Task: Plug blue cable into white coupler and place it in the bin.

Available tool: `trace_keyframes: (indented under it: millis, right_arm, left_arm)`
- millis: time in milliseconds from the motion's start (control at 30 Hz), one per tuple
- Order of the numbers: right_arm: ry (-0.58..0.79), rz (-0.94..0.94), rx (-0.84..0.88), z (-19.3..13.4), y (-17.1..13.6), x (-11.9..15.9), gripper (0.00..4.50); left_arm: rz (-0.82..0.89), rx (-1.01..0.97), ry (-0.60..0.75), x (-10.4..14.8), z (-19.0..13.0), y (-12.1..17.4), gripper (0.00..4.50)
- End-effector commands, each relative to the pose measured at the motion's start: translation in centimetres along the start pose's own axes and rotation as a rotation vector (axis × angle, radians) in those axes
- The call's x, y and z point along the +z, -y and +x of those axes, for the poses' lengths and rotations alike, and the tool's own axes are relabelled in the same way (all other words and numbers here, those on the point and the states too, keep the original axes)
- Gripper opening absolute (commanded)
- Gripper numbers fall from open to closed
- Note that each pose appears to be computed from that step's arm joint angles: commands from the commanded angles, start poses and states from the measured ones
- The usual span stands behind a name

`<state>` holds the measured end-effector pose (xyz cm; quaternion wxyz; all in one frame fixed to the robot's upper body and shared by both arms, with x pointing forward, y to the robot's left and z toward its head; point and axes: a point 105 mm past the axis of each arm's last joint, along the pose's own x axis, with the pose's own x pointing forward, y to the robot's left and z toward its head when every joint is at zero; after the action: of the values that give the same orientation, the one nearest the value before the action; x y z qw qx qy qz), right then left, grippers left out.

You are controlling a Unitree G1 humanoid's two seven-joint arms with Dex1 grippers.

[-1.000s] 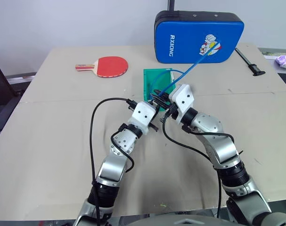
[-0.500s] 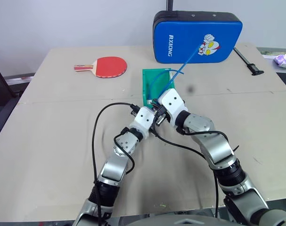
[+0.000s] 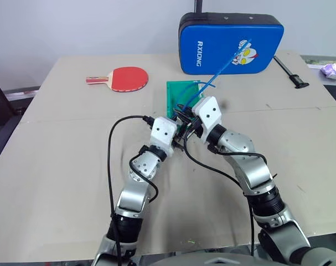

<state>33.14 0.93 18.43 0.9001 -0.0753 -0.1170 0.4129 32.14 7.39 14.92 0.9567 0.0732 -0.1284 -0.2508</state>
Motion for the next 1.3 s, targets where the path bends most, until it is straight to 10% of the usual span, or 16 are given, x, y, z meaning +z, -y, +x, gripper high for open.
trace_keyframes:
  millis: [33, 600, 933, 1300]
  right_arm:
    - [0.073, 0.035, 0.001, 0.6, 1.4, 2.4, 0.0]
    - [-0.215, 0.266, 0.124, 6.9, 6.2, 0.0, 0.0]
    - [-0.196, 0.166, 0.029, 6.4, 10.1, 1.4, 4.48]
    - [-0.128, 0.103, 0.155, -9.1, 9.2, 0.4, 4.48]
  left_arm:
    - [-0.051, -0.045, 0.025, 1.6, -0.8, 0.1, 3.05]
    - [-0.109, -0.156, -0.329, 6.5, -4.8, -5.5, 3.05]
    - [-0.117, -0.1, -0.329, 7.2, -4.6, -6.2, 3.09]
    - [-0.034, -0.008, -0.314, 3.8, -8.4, -5.3, 3.09]
